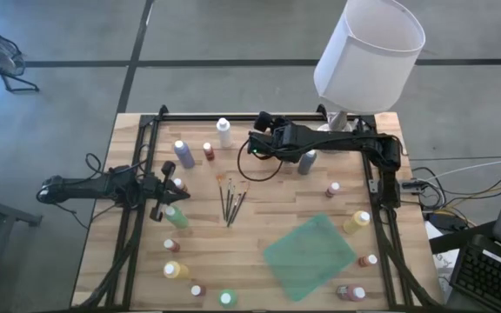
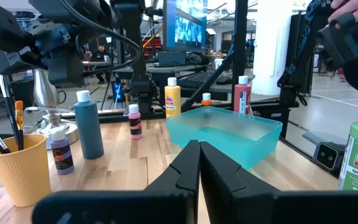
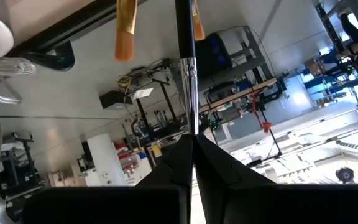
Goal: Pick & Place Paint Supplies
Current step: Put the silver paintbrush into the yellow cup
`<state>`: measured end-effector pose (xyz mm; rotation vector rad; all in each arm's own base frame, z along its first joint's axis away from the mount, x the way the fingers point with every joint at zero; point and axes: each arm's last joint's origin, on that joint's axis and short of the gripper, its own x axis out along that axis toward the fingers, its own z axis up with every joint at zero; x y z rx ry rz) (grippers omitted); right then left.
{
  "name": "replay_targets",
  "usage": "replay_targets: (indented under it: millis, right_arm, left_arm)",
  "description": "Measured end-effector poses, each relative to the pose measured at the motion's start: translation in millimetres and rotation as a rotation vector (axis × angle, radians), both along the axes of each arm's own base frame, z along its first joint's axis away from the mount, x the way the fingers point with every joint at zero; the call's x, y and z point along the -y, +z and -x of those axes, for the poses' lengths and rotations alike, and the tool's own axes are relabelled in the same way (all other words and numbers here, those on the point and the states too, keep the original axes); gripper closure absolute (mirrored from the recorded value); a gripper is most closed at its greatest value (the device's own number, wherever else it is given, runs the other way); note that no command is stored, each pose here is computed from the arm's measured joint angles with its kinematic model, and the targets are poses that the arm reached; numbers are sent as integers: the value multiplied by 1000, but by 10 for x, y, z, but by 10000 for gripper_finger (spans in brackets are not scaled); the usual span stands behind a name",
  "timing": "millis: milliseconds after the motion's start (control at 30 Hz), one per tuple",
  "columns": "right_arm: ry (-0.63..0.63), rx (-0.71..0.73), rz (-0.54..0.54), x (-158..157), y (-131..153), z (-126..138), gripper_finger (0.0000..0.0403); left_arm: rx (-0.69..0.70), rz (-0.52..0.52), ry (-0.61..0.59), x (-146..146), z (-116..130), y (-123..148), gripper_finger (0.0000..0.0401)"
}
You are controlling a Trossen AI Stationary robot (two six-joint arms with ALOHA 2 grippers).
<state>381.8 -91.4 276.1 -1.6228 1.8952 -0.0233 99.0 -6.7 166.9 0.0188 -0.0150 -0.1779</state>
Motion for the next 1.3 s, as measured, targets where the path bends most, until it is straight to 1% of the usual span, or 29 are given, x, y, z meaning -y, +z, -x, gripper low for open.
replay_targets:
  millis: [300, 533, 700, 833, 1300]
  right_arm:
    - [6, 12, -1, -5, -107, -17, 394]
    - [11, -6, -4, -23, -226, -2, 394]
    - [14, 24, 1, -31, -332, -19, 394]
    - [25, 20, -43, -38, -416, -5, 394]
    - [29, 51, -43, -45, -531, -12, 394]
  left_arm:
    - [-1, 0, 0, 0, 0, -1, 387]
    - [0, 0, 0, 0, 0, 0, 387]
    - [0, 0, 0, 0, 0, 0, 387]
    - [0, 0, 0, 0, 0, 0, 387]
    - [0, 0, 0, 0, 0, 0, 387]
